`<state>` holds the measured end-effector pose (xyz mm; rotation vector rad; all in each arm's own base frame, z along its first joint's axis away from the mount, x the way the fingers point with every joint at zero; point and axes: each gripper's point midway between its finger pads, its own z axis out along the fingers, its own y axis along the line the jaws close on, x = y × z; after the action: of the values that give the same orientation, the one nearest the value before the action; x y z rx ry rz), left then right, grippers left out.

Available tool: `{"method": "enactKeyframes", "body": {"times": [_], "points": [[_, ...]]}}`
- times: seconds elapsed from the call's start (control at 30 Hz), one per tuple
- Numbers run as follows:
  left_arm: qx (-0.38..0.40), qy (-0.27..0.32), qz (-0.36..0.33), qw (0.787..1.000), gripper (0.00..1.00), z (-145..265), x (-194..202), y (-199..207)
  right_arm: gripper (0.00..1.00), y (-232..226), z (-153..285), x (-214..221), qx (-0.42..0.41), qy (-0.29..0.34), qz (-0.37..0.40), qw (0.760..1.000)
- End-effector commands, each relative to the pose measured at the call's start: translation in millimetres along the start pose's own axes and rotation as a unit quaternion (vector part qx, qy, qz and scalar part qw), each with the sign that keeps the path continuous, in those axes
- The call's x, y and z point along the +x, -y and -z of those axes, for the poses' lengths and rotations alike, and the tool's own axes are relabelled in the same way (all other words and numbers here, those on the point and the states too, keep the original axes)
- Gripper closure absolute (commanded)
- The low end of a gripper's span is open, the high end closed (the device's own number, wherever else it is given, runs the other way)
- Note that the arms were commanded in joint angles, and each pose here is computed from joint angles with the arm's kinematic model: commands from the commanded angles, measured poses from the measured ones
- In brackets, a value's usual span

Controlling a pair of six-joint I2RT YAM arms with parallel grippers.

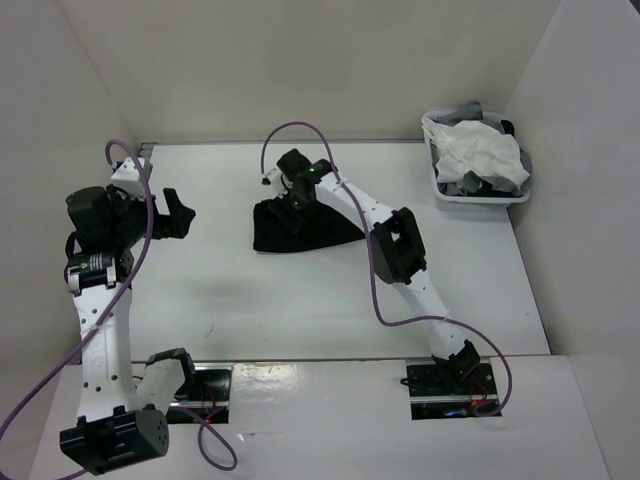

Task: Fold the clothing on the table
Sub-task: Fold the skirt

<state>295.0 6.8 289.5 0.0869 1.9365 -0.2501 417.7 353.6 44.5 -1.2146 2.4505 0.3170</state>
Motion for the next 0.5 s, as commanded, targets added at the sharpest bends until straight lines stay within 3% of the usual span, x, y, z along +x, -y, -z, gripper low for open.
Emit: {"method": "enactKeyframes", "body": {"times": [0.0, 0.17, 0.2, 0.47], "points": [[-0.004, 0.027, -0.007, 1.000, 0.00, 4.8, -15.0, 0.4, 0.31, 12.7, 17.0, -22.3, -0.010, 0.030, -0.026, 0.999], [-0.004, 0.023, -0.005, 1.000, 0.00, 2.5, -13.4, -0.7, 0.31, 31.6, 19.0, -16.5, -0.024, 0.010, -0.063, 0.998], [-0.004, 0.023, -0.005, 1.000, 0.00, 2.5, -13.4, -0.7, 0.31, 40.2, 20.2, -29.4, -0.020, 0.036, -0.063, 0.997], [0.001, 0.019, -0.003, 1.000, 0.00, 1.3, -9.7, 0.4, 0.31, 44.1, 5.2, -21.6, -0.012, 0.022, -0.073, 0.997]]}}
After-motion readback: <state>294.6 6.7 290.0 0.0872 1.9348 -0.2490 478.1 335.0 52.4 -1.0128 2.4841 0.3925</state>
